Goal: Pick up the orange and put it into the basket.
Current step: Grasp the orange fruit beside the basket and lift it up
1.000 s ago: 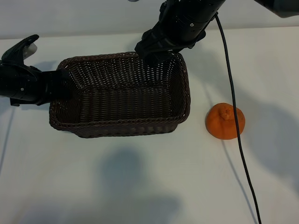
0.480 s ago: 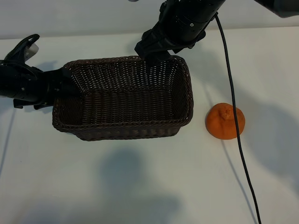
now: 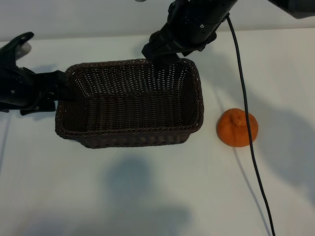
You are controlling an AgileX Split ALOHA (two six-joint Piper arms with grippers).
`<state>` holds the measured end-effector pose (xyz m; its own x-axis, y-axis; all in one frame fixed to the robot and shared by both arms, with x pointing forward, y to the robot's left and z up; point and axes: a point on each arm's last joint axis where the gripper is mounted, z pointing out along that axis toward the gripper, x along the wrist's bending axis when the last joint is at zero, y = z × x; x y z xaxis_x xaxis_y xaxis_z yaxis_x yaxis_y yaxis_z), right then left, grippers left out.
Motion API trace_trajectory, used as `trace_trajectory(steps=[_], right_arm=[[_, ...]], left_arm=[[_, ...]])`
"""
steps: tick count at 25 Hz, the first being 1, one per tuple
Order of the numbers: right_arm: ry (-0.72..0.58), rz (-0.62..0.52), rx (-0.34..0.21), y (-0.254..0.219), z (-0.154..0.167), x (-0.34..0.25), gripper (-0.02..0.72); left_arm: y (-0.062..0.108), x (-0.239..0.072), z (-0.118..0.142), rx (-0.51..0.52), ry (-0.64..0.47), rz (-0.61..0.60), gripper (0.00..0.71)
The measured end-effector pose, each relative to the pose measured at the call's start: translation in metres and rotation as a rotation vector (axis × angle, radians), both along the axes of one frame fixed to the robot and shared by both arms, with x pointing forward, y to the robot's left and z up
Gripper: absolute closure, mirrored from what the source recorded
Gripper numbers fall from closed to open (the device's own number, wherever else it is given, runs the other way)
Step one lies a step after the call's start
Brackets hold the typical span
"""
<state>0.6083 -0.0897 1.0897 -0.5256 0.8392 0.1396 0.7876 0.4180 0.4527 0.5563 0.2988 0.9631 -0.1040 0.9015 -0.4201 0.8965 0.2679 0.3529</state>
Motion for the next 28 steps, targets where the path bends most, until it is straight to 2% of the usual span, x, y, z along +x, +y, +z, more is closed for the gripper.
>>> trace_trajectory(steps=[11, 19, 22, 25, 28], right_arm=[[-0.005, -0.001, 0.002, 0.0, 0.0, 0.0, 0.108], [-0.006, -0.002, 0.006, 0.0, 0.0, 0.001, 0.11], [-0.002, 0.002, -0.034, -0.003, -0.001, 0.0, 0.123], [-0.006, -0.02, -0.112, -0.01, -0.003, 0.001, 0.132], [-0.004, -0.09, -0.188, -0.024, -0.004, 0.005, 0.136]], left_arm=[[-0.002, -0.018, 0.056, 0.009, -0.149, -0.002, 0.12], [-0.002, -0.009, 0.088, 0.007, -0.207, -0.013, 0.12], [0.001, -0.005, 0.097, 0.037, -0.217, -0.001, 0.12], [0.002, -0.004, 0.099, 0.054, -0.214, -0.003, 0.12], [0.002, -0.003, 0.098, 0.054, -0.206, -0.005, 0.12]])
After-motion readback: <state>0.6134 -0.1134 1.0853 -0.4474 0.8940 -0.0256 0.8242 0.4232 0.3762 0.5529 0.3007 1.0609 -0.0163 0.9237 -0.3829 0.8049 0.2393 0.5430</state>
